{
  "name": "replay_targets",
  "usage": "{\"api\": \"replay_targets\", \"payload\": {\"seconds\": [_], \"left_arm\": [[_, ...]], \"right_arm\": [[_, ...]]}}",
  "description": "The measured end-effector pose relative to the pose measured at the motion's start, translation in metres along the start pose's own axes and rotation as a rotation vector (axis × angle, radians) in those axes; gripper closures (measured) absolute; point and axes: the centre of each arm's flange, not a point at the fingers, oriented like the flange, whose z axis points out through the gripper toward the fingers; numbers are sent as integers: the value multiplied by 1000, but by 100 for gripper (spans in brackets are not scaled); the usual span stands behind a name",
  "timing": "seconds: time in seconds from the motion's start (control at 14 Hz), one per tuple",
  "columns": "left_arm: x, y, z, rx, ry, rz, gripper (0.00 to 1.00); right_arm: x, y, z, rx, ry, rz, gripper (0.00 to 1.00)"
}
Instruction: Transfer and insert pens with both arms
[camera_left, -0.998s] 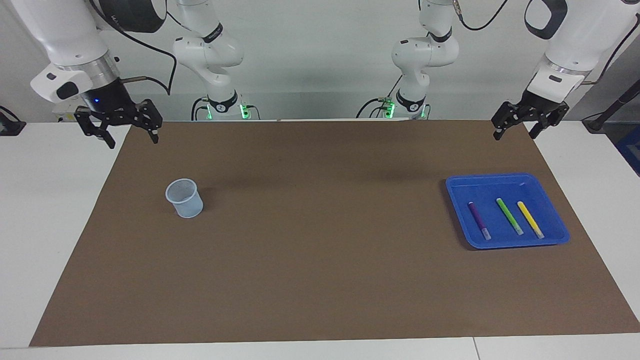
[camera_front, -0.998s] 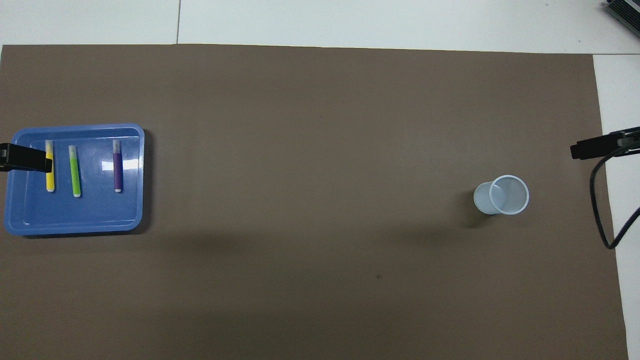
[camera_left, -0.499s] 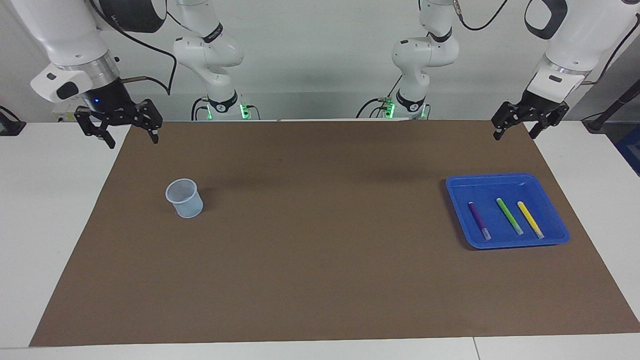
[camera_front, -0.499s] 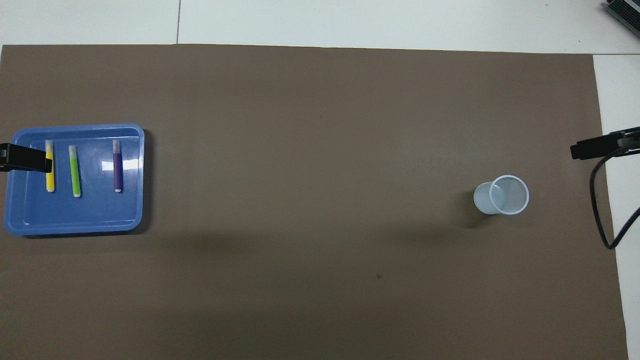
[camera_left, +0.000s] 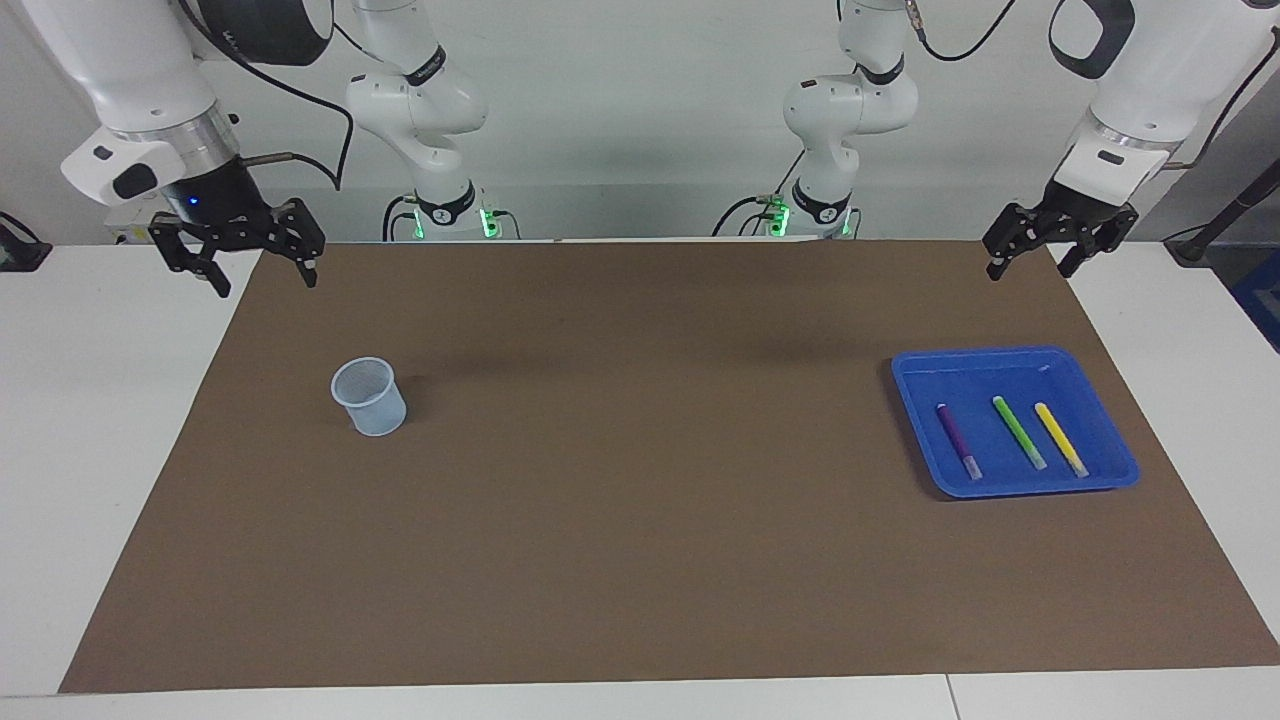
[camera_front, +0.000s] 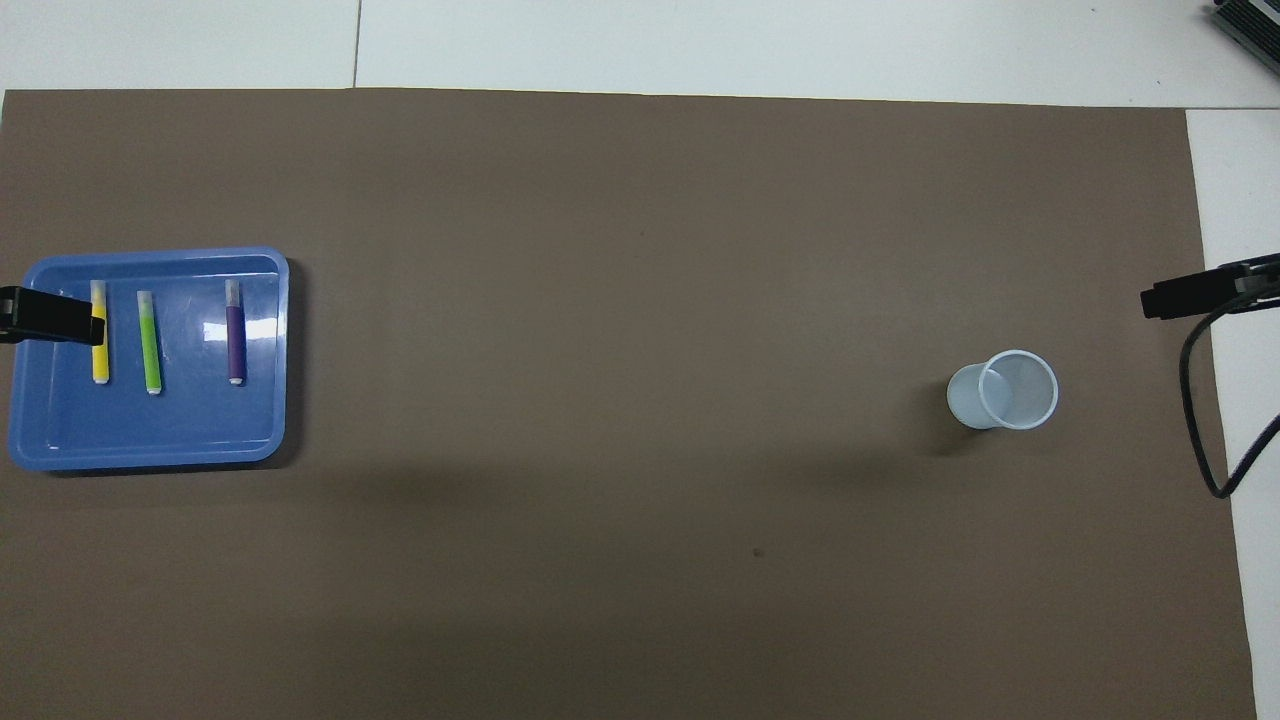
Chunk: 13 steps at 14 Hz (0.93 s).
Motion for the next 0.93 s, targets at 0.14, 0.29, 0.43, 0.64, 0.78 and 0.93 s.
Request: {"api": "replay_targets", "payload": {"seconds": [0.14,0.29,0.43,0.64,0.78,0.93], "left_arm": [[0,0,0,0,0,0,0],[0,0,0,0,0,0,0],[0,0,0,0,0,0,0],[-3,5,-4,0,-4,8,0],[-6,5,-7,0,-5,9,0],[-8,3,-7,-1,-12,4,0]], "right_arm": [[0,0,0,0,0,0,0],[0,0,0,0,0,0,0],[0,0,0,0,0,0,0],[0,0,0,0,0,0,0],[0,0,0,0,0,0,0],[0,0,0,0,0,0,0]]}}
